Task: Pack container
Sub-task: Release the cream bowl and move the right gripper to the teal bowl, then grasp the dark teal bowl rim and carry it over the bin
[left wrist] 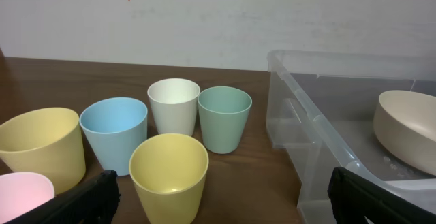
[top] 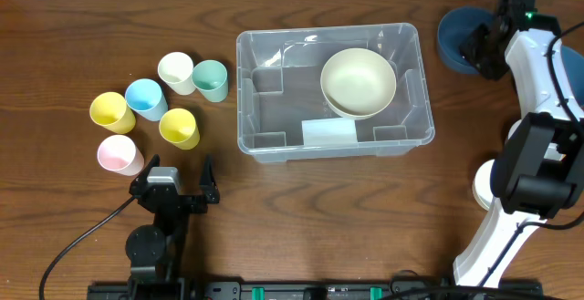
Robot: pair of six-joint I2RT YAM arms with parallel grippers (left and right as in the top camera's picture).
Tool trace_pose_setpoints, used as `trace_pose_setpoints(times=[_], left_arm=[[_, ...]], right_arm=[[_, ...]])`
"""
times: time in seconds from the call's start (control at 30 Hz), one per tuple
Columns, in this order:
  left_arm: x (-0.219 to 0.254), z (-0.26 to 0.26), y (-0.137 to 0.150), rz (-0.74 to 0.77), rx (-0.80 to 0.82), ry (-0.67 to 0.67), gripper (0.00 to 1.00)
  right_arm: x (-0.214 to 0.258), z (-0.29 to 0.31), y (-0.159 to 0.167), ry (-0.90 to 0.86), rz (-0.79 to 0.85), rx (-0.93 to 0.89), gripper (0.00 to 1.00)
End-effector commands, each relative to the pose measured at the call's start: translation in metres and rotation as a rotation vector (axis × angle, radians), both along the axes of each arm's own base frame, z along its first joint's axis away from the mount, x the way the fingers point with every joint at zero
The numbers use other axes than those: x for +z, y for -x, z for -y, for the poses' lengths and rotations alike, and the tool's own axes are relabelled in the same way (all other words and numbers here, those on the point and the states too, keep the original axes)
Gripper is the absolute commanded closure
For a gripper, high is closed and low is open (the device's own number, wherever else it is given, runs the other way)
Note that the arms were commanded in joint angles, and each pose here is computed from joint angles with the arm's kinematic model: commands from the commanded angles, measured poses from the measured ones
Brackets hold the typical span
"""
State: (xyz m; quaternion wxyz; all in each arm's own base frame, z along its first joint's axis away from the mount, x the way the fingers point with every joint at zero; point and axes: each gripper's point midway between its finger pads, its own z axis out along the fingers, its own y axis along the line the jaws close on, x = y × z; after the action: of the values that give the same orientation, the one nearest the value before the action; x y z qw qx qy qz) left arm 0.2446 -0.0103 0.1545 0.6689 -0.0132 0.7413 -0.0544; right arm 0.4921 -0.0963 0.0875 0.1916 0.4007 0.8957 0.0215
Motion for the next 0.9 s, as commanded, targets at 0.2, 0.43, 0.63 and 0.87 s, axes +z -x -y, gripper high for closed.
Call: trace_pose_setpoints(times=[0.2, 0.43, 0.63, 0.87], left_arm=[[-0.015, 0.001, 0.001, -0.045, -0.009, -0.004, 0.02], [-0.015, 0.001, 0.001, -0.045, -0.009, -0.004, 0.02], [-0.015, 0.001, 0.001, -0.045, -0.009, -0.004, 0.02], [-0.015, 0.001, 0.001, -0.045, -0.009, -0.004, 0.02]], right_arm=[[-0.039, 0.014, 0.005, -0.013, 0.016, -0.151, 0.57], [-0.059, 0.029, 0.008, -0.014, 0.009, -0.181, 0.59], [-0.083, 0.035, 0.012, -0.039, -0.028, -0.187, 0.83], [-0.080, 0.037, 0.011, -0.039, -0.026, -0.146, 0.99]])
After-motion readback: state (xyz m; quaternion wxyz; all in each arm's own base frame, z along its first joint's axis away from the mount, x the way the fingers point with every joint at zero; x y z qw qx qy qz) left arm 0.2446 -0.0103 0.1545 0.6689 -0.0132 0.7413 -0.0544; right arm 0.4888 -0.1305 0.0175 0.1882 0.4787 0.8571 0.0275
